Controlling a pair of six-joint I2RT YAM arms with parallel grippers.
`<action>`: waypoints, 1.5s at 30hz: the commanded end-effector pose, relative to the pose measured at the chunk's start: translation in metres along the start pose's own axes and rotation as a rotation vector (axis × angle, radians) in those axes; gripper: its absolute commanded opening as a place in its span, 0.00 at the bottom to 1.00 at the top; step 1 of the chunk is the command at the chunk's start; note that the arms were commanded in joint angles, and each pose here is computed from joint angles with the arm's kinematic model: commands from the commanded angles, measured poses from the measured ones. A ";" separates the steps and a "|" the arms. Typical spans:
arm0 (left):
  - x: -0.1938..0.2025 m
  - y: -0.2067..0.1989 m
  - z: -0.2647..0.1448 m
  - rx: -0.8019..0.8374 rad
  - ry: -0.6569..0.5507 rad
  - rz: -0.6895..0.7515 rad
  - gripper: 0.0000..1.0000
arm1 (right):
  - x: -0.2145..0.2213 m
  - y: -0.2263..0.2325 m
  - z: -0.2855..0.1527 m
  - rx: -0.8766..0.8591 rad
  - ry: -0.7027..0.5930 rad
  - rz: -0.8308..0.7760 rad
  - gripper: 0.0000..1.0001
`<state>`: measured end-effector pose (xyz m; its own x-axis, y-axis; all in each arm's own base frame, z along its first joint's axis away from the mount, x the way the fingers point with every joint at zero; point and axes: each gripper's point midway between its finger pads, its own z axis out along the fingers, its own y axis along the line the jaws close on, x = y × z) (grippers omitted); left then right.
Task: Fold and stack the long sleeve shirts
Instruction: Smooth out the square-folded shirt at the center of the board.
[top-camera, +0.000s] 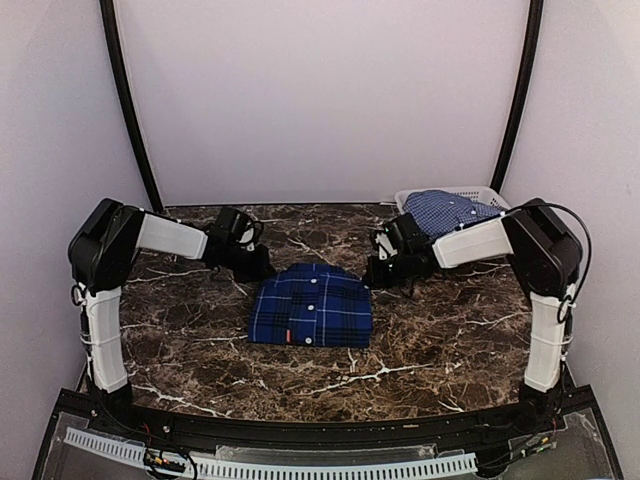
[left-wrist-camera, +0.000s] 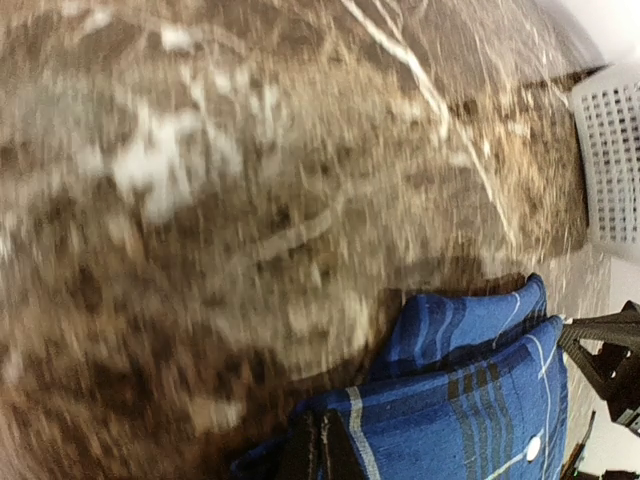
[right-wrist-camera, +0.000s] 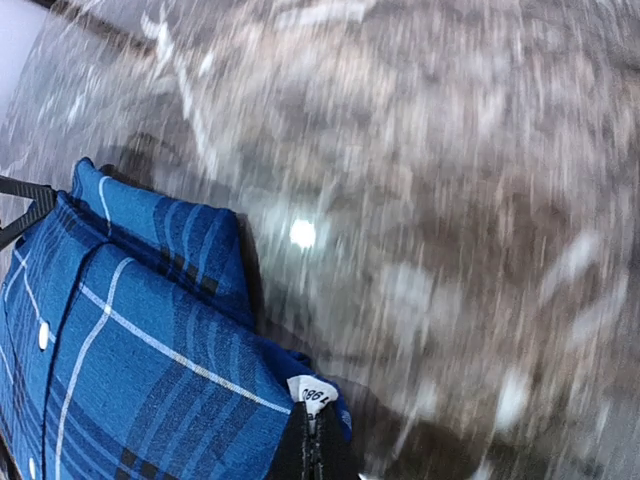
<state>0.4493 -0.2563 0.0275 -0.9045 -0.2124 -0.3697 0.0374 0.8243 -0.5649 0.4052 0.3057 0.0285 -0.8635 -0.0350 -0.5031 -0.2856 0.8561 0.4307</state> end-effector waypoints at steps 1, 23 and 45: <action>0.033 -0.006 -0.051 -0.036 -0.004 -0.012 0.00 | 0.036 0.006 -0.038 0.022 0.032 0.006 0.00; -0.088 0.002 -0.016 -0.006 -0.186 0.037 0.00 | -0.083 -0.036 0.013 0.083 -0.103 0.030 0.23; -0.079 -0.007 -0.089 -0.111 -0.178 0.028 0.49 | -0.004 0.139 -0.012 0.139 -0.041 -0.317 0.51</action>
<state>0.5063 -0.2086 0.0999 -0.8134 -0.2624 -0.5191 0.0174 0.8811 -0.4727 0.3648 0.4110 0.1275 -0.7040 -0.2495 -0.6649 -0.4922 0.8464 0.2036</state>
